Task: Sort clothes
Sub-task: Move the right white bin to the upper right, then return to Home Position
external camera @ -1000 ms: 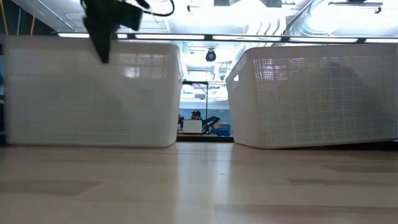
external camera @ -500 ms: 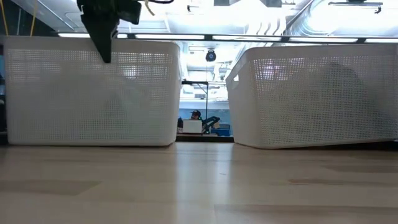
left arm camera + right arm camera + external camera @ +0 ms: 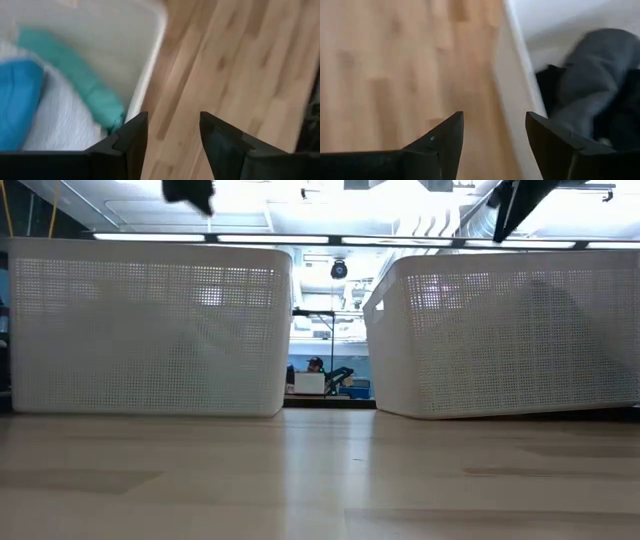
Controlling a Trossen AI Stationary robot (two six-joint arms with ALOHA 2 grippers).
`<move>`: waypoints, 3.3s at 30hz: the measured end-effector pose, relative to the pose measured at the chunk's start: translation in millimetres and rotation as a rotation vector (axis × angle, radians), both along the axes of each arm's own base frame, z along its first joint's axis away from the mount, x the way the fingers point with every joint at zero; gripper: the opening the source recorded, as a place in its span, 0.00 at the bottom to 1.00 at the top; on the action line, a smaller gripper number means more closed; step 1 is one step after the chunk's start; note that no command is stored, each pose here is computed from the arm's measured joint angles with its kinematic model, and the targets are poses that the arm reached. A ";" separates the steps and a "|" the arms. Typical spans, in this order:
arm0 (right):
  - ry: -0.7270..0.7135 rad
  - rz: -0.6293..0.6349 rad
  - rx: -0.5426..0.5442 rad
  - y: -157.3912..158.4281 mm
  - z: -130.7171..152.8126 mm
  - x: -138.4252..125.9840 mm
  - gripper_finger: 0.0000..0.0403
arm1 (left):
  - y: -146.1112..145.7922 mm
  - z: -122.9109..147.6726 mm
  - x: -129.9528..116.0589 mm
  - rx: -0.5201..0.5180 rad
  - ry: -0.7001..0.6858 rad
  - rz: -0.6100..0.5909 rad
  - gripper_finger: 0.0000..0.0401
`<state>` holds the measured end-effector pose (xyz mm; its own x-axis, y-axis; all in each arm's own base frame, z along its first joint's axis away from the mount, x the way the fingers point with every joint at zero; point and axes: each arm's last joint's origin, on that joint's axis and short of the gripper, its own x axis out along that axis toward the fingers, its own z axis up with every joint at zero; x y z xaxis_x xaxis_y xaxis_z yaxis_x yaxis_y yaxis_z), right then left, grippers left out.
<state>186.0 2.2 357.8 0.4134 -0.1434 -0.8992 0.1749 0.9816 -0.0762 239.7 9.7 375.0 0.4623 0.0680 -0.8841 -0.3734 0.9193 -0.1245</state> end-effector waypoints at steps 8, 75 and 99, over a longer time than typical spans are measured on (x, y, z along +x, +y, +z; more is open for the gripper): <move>0.149 -0.061 -0.017 -21.0 -32.1 24.7 0.37 | -16.4 28.8 10.3 0.064 -0.221 -0.147 0.42; -0.593 -0.246 0.033 71.2 28.0 29.6 0.32 | -23.9 -11.7 5.6 0.242 0.275 -0.202 0.22; -1.167 0.055 0.647 98.5 -33.5 -66.7 0.16 | -24.5 68.3 -79.4 0.243 -0.406 0.189 0.26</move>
